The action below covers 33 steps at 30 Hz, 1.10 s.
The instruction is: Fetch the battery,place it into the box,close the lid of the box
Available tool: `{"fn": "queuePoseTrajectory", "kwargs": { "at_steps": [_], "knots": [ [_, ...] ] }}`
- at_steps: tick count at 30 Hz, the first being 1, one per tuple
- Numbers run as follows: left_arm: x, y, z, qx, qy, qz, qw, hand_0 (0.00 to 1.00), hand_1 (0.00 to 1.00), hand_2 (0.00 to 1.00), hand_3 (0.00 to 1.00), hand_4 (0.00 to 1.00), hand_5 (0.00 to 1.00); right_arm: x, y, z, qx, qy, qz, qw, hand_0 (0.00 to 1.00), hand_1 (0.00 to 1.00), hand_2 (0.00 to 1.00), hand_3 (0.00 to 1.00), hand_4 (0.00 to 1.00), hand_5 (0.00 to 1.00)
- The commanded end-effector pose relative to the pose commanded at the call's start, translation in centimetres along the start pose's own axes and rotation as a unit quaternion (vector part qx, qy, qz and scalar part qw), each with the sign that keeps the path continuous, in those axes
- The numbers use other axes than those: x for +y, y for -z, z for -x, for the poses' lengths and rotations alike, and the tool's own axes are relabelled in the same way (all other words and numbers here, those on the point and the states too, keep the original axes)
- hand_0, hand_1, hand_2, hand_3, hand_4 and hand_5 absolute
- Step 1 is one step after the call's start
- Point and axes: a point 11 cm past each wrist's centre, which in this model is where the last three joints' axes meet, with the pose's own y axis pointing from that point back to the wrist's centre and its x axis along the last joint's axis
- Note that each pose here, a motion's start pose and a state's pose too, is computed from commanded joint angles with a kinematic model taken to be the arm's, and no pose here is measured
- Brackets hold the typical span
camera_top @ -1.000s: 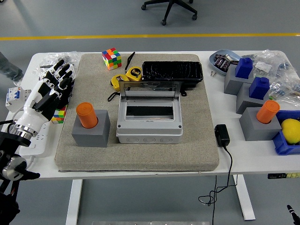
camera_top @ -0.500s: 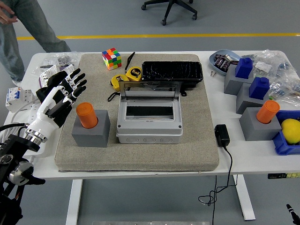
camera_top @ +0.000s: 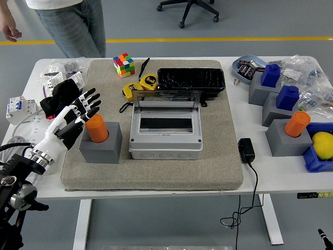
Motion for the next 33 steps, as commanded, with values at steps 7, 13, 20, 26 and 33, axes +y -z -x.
{"fn": "queuePoseTrajectory", "kwargs": {
  "at_steps": [7, 13, 20, 26, 33],
  "knots": [
    [0.2, -0.2, -0.1, -0.019, -0.004, -0.002, 1.000, 0.998, 0.998, 0.998, 0.998, 0.998, 0.391, 0.0, -0.1, 0.0, 0.001, 0.000, 0.001, 1.000, 0.893, 0.879, 0.826, 0.842, 0.998, 0.998],
    [0.1, -0.5, -0.2, -0.034, -0.012, -0.001, 0.999, 0.998, 0.998, 0.998, 0.998, 0.998, 0.330, 0.0, 0.0, 0.1, -0.001, 0.001, 0.000, 1.000, 0.892, 0.878, 0.823, 0.840, 0.998, 0.998],
    [0.3, -0.3, -0.2, -0.039, -0.018, -0.001, 0.999, 0.998, 0.998, 0.998, 0.998, 0.998, 0.263, 0.0, -0.1, 0.1, -0.004, 0.000, 0.002, 1.000, 0.890, 0.876, 0.823, 0.840, 0.998, 0.998],
    [0.5, 0.0, 0.2, -0.036, -0.022, 0.001, 0.999, 0.998, 0.998, 0.998, 0.998, 0.998, 0.252, 0.1, -0.3, 0.1, -0.004, 0.001, 0.005, 1.000, 0.890, 0.875, 0.822, 0.840, 0.998, 0.998],
    [0.4, 0.5, 0.8, -0.035, -0.017, -0.003, 0.999, 0.998, 0.998, 0.998, 0.998, 0.998, 0.250, 0.0, -0.2, 0.1, -0.006, 0.000, 0.006, 1.000, 0.888, 0.872, 0.821, 0.840, 0.998, 0.998]
  ]
}}
